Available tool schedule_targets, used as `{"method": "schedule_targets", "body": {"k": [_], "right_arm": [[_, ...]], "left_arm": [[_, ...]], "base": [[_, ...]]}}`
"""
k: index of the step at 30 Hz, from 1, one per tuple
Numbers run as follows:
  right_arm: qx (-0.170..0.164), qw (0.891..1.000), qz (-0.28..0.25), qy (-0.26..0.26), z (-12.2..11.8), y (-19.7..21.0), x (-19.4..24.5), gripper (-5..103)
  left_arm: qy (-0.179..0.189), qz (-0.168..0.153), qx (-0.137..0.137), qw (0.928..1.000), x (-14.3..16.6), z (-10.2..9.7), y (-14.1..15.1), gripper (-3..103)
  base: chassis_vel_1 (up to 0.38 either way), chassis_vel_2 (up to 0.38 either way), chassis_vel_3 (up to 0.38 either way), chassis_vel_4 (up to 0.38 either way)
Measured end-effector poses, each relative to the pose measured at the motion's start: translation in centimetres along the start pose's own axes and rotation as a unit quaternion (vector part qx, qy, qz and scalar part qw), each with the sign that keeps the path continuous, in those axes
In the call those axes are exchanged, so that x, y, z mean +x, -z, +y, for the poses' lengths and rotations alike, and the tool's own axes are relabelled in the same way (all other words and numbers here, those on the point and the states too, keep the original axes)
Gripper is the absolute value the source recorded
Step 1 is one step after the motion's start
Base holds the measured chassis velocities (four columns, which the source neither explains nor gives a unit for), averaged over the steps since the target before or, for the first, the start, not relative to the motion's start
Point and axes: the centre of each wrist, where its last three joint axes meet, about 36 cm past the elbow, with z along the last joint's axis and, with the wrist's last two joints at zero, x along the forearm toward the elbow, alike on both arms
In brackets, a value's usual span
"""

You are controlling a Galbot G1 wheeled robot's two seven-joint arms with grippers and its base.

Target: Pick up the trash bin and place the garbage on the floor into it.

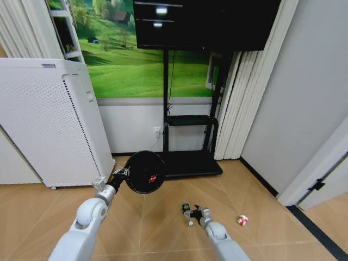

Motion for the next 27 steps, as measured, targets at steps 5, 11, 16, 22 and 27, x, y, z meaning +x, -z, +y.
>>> {"method": "schedule_targets", "body": {"k": [5,11,16,22,27], "right_arm": [[0.016,1.0,0.025,-0.008,0.6,-0.9,-2.4,100],[0.032,0.999,0.032,-0.021,0.1,-1.0,-3.9,100],[0.036,0.998,0.033,-0.031,-0.4,-0.4,-4.6,100],[0.036,0.998,0.038,-0.027,-0.4,-0.9,-4.4,100],[0.042,0.997,0.052,-0.025,-0.1,-2.0,-4.5,100]], "left_arm": [[-0.004,-0.006,-0.002,1.0,-0.2,0.0,0.7,3],[-0.009,-0.004,-0.004,0.9999,-0.3,0.0,0.7,3],[-0.012,-0.005,-0.002,0.9999,-0.3,-0.3,0.6,3],[-0.013,-0.007,-0.001,0.9999,-0.3,-0.5,0.7,3],[-0.014,-0.007,0.0,0.9999,-0.1,-0.6,0.6,3]], "base": [[0.0,0.0,0.0,0.0],[0.0,0.0,0.0,0.0],[0.0,0.0,0.0,0.0],[0.0,0.0,0.0,0.0],[0.0,0.0,0.0,0.0]]}}
